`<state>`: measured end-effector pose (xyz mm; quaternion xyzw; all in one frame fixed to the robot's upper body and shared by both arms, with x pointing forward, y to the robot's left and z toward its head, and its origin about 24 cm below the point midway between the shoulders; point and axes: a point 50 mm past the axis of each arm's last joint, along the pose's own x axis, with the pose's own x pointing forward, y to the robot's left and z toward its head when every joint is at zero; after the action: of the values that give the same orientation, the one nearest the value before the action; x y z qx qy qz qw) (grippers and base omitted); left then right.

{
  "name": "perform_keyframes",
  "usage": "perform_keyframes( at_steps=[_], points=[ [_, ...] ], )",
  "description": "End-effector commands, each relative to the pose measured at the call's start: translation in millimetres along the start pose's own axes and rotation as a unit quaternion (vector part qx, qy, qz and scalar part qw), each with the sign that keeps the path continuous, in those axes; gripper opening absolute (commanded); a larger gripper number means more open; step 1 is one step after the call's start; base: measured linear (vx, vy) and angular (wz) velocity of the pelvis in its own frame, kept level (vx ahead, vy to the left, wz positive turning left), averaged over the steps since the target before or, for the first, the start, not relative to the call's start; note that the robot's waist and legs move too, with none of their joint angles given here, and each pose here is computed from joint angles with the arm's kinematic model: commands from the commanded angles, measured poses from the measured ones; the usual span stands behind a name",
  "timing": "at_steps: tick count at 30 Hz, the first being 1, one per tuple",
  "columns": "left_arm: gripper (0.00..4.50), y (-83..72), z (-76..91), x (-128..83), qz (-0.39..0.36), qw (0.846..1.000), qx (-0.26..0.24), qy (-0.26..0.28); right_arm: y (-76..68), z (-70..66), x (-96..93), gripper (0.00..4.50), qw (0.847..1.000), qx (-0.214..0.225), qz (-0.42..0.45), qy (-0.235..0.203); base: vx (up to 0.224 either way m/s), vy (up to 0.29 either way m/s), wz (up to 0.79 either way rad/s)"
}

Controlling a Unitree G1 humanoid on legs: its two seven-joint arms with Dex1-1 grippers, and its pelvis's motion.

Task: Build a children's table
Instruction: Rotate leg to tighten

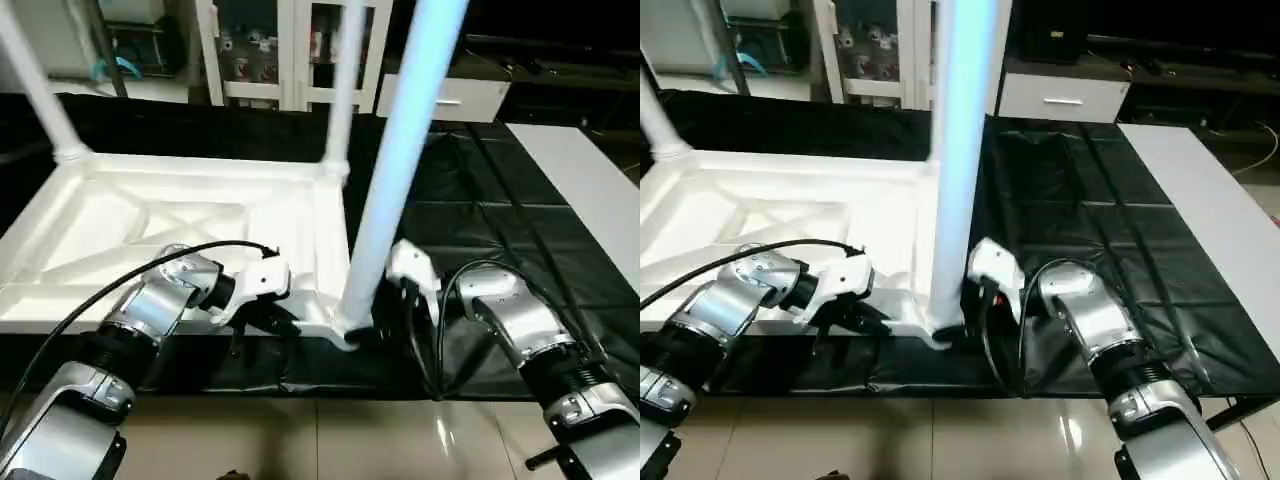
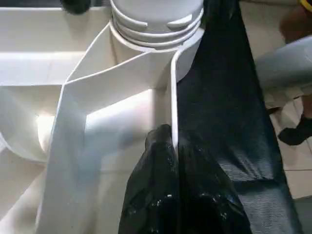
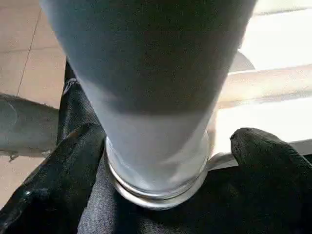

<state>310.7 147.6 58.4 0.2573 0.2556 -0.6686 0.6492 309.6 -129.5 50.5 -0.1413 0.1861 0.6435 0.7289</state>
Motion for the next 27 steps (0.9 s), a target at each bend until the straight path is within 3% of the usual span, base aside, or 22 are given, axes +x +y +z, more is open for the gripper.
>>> perform_keyframes(
  at_steps=[1,5,11,22,27],
  points=[
    [0.0,-12.0,-13.4,16.6,-0.056,0.997,-0.01,0.049,-3.8,5.1,0.1,4.44,1.0,-0.012,0.004,0.009,0.0,0.0,0.0],
    [0.0,-10.7,-13.5,15.2,-0.053,0.997,-0.011,0.053,-7.5,8.6,0.4,4.44,1.0,-0.016,0.0,0.004,0.0,0.0,0.0],
    [0.0,-10.7,-13.0,16.7,-0.053,0.997,-0.01,0.055,-7.1,10.3,0.4,3.87,1.0,-0.016,0.007,-0.004,0.0,0.0,0.0],
    [0.0,-9.0,-11.0,19.5,-0.041,0.998,-0.013,0.05,-3.5,1.7,1.7,2.87,0.999,-0.015,0.041,0.019,0.0,0.0,0.0],
    [0.0,-10.2,-14.0,20.6,-0.036,0.998,-0.019,0.051,-4.0,0.4,1.9,2.76,0.999,-0.011,0.041,0.015,0.0,0.0,0.0]
  ],
)
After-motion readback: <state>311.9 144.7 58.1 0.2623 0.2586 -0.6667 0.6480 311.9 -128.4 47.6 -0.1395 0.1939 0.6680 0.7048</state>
